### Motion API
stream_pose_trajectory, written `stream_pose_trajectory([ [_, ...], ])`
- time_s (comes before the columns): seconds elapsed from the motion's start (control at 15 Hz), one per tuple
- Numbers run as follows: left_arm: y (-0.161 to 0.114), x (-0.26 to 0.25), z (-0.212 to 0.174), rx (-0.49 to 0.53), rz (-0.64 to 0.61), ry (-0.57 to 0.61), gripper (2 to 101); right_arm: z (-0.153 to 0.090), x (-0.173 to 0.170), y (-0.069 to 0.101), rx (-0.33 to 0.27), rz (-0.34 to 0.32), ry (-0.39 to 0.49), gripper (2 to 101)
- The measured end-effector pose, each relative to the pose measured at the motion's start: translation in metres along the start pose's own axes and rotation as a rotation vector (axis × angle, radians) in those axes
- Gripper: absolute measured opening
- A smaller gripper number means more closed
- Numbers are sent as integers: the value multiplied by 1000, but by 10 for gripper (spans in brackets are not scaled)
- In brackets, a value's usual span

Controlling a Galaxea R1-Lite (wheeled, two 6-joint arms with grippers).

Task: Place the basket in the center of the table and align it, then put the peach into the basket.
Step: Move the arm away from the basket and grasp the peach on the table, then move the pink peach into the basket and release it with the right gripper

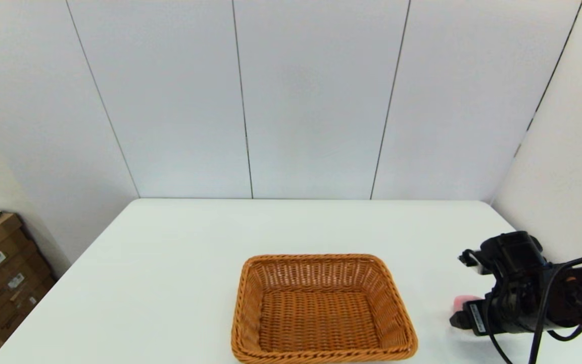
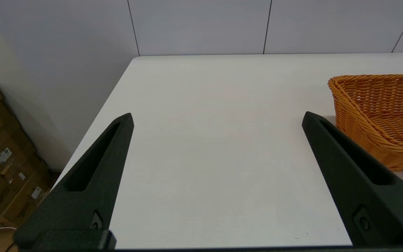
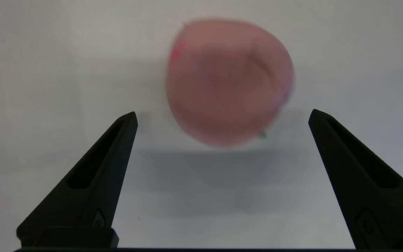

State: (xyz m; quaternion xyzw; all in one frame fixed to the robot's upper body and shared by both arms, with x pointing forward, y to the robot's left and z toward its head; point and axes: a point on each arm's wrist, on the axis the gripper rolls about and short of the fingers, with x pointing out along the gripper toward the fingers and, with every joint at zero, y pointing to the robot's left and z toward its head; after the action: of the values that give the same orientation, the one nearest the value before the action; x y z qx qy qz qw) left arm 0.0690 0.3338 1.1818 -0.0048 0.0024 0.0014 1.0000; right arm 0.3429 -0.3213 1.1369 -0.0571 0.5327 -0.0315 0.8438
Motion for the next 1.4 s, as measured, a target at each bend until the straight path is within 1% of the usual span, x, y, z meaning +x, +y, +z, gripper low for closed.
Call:
stream_pose_trajectory([
  [0.13, 0, 0, 0, 1, 0, 0, 978, -1, 7, 2, -4, 4, 18, 971],
  [0.2, 0, 0, 0, 2, 0, 0, 978, -2, 9, 3, -4, 5, 23, 923],
  [0.33, 0, 0, 0, 2, 0, 0, 978, -2, 10, 3, -3, 4, 26, 727],
  [0.4, 0, 0, 0, 2, 0, 0, 978, -2, 9, 3, -3, 5, 24, 646],
  [0.6, 0, 0, 0, 3, 0, 0, 978, 0, 2, 2, 2, 4, -4, 459],
  [0.67, 0, 0, 0, 1, 0, 0, 978, 1, -1, 1, 4, 4, -17, 363],
  [0.73, 0, 0, 0, 1, 0, 0, 978, 3, -5, 0, 8, 4, -32, 40],
  [1.0, 0, 0, 0, 5, 0, 0, 978, 4, -18, -1, 9, 7, -78, 42],
  [1.13, 0, 0, 0, 4, -1, 0, 978, 6, -30, 1, 4, 18, -126, 42],
  [1.27, 0, 0, 0, 4, 0, 0, 978, 9, -54, 11, -19, 74, -214, 42],
  [1.33, 0, 0, 0, 4, 0, 0, 978, 9, -70, 21, -46, 121, -270, 42],
  [1.4, 0, 0, 0, 4, 0, 0, 978, 7, -90, 36, -92, 182, -329, 42],
])
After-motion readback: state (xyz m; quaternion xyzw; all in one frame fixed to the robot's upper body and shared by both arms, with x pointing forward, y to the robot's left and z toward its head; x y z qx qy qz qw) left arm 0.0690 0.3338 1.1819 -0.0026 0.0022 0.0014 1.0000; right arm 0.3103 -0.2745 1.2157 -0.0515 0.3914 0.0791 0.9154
